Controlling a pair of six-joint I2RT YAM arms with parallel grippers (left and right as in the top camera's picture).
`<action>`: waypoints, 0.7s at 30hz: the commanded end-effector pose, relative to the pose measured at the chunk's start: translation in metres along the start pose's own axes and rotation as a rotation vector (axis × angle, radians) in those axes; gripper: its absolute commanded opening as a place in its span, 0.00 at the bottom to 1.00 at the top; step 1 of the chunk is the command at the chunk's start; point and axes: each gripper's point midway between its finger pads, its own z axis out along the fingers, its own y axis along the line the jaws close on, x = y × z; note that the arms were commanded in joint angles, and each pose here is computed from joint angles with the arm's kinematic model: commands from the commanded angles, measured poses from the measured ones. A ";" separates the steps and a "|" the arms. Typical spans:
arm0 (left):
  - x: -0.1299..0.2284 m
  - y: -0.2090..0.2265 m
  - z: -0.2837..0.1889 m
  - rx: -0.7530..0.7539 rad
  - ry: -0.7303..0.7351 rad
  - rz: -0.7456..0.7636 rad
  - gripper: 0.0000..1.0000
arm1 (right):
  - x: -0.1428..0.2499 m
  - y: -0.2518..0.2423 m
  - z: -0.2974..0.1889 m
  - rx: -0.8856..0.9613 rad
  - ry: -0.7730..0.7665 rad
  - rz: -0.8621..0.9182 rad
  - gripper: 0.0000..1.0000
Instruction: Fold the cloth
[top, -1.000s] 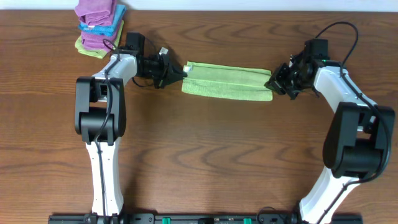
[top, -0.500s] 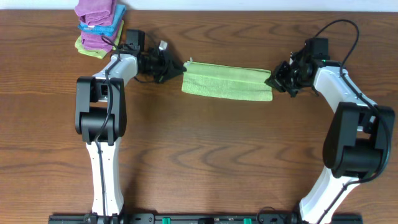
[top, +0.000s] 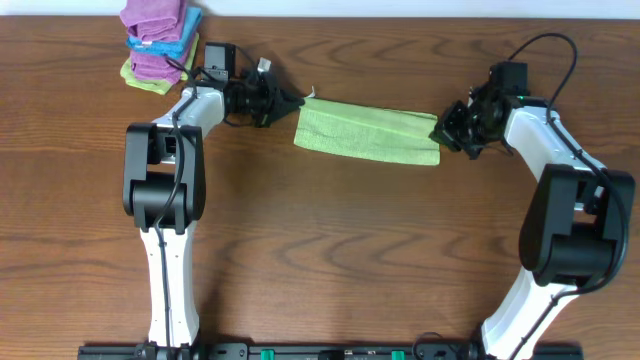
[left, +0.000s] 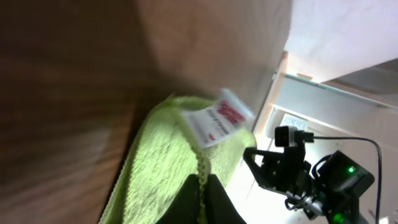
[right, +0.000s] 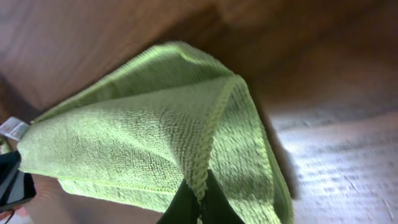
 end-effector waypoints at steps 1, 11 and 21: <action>0.001 0.010 -0.001 -0.019 0.012 0.021 0.06 | -0.007 -0.010 -0.001 0.046 -0.021 0.022 0.02; -0.002 0.000 -0.003 0.028 0.016 0.082 0.96 | -0.005 -0.012 -0.001 0.053 -0.011 0.004 0.77; -0.002 -0.054 -0.021 0.099 -0.012 0.290 0.95 | -0.026 0.008 -0.052 0.023 -0.130 -0.119 0.66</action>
